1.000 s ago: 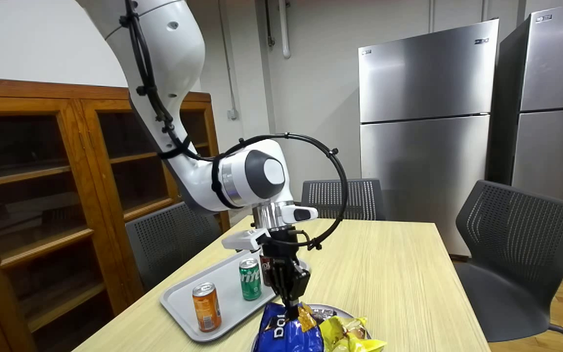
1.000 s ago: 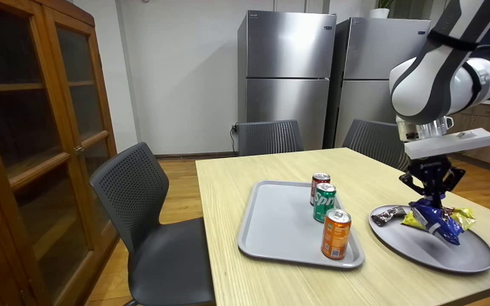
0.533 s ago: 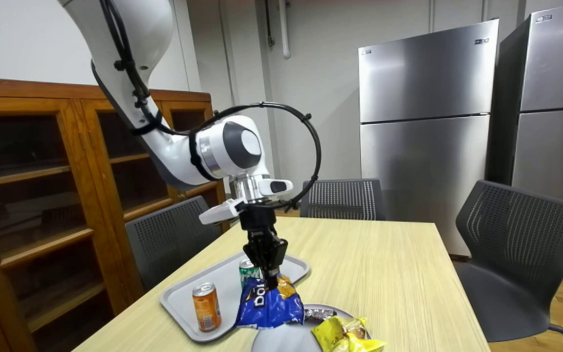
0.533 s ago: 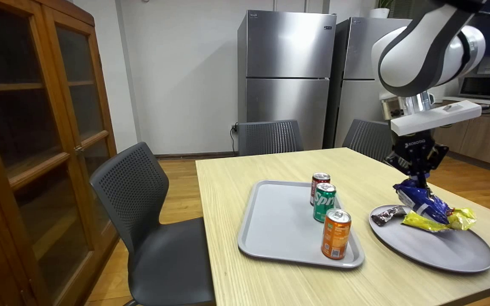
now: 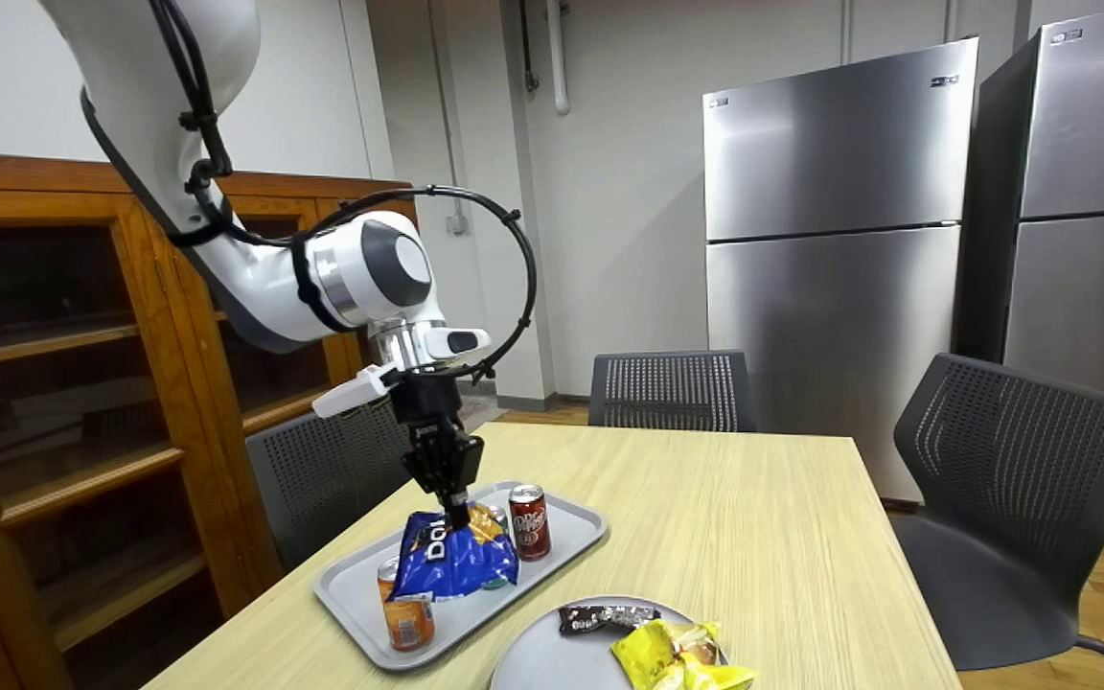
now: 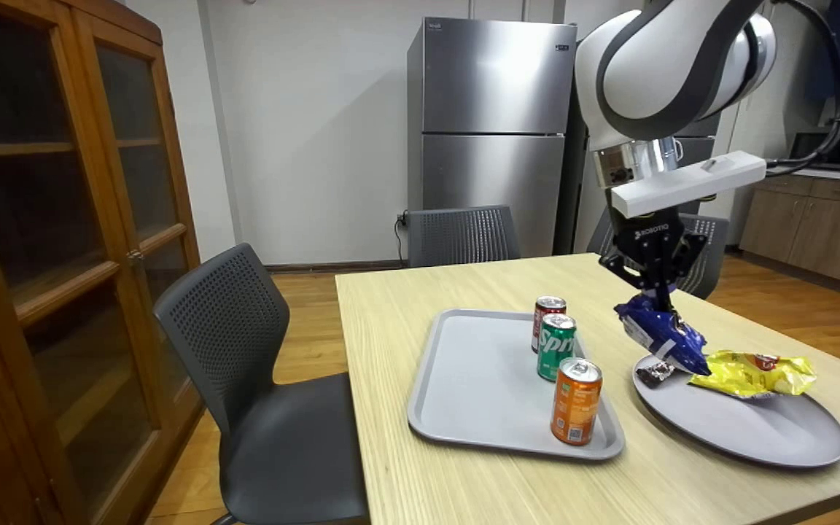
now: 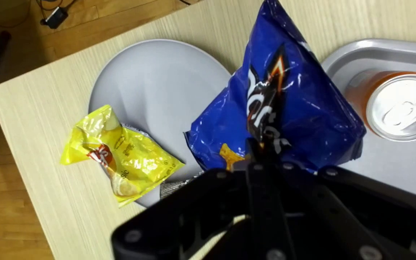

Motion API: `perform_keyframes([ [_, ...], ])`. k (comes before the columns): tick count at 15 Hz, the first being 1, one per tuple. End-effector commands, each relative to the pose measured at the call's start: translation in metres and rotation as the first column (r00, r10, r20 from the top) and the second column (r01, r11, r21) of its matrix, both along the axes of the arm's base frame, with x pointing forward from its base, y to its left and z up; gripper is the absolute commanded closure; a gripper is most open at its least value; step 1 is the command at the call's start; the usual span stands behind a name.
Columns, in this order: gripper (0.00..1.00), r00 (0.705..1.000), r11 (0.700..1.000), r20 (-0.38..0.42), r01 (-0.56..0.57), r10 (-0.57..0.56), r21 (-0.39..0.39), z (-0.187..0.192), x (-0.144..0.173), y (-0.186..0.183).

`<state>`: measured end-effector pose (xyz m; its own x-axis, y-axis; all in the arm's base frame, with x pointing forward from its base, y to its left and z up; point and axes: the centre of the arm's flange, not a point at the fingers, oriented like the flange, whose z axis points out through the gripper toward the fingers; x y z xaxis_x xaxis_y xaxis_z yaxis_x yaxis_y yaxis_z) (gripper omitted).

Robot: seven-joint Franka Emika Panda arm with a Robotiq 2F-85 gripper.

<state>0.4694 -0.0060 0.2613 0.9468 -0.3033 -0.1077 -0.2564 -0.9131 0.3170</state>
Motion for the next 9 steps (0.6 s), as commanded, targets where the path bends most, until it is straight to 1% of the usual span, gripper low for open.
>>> perform_keyframes([
  [1,1.00,0.999,0.999,0.012,-0.045,0.045,-0.014,0.017,-0.008,0.047],
  [6,1.00,0.988,0.988,0.027,-0.150,0.151,-0.029,0.030,-0.015,0.100],
  [9,1.00,0.978,0.979,0.036,-0.203,0.204,-0.017,0.033,-0.020,0.124],
])
